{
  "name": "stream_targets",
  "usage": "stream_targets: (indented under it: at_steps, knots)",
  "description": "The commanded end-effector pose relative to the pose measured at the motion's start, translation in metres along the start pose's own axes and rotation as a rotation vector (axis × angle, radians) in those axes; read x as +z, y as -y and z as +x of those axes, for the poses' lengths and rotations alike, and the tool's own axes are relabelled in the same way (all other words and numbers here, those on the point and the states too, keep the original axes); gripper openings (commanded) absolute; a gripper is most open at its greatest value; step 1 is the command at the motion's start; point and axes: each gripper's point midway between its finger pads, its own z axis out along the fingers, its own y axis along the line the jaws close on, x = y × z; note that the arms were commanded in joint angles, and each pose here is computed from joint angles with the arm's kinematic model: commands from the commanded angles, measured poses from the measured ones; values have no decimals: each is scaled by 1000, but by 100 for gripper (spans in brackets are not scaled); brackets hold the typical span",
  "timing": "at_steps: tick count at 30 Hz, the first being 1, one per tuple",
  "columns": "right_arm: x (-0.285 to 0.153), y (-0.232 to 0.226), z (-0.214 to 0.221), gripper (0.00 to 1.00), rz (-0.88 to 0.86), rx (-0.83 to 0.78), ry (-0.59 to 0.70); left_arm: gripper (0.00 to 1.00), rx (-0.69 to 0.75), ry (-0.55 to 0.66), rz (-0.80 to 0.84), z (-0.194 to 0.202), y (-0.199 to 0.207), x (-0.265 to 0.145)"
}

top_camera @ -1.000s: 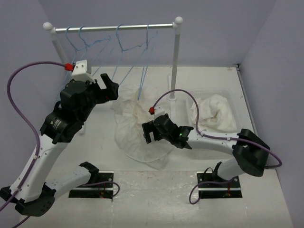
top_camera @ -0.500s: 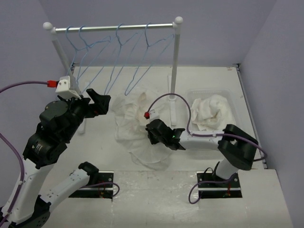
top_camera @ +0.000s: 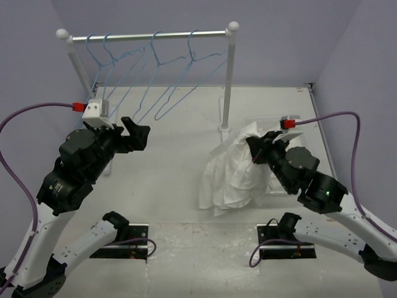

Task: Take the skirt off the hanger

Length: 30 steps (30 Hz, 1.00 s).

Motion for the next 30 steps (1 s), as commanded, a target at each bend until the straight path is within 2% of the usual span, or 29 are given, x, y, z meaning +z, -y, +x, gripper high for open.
stream_targets:
  at_steps: [1, 3, 4, 7, 9, 13, 18, 22, 26, 28, 29, 30]
  knots:
    - [-15, 49, -79, 0, 222, -25, 181, 100, 23, 45, 34, -12, 7, 1]
    - [-21, 57, -105, 0, 264, -67, 227, 100, 25, 42, 29, -12, 6, 2]
    - [-32, 62, -132, 0, 291, -55, 286, 100, 25, 44, 30, -12, 6, 3]
    - [-48, 63, -163, 0, 304, -48, 334, 100, 26, 42, 22, -9, 5, 8]
    - [-55, 62, -169, 0, 299, -45, 328, 100, 26, 40, 20, -8, 5, 10]
    - [-79, 72, -202, 0, 370, -44, 397, 100, 38, 33, 28, -8, 8, 16]
    - [-92, 85, -215, 0, 464, -81, 417, 100, 44, 26, 14, -4, 6, 21]
    - [-87, 98, -210, 0, 562, -141, 390, 100, 45, 19, 13, -2, 6, 24]
    - [-64, 120, -176, 0, 628, -143, 321, 100, 49, 4, 8, 2, 5, 28]
    - [-47, 123, -158, 0, 582, -103, 282, 100, 50, -6, 6, 4, 6, 31]
    - [-39, 143, -142, 0, 631, -88, 247, 100, 54, -17, -3, 6, 4, 34]
    - [-23, 138, -128, 0, 547, -44, 198, 100, 52, -21, -9, 7, 4, 35]
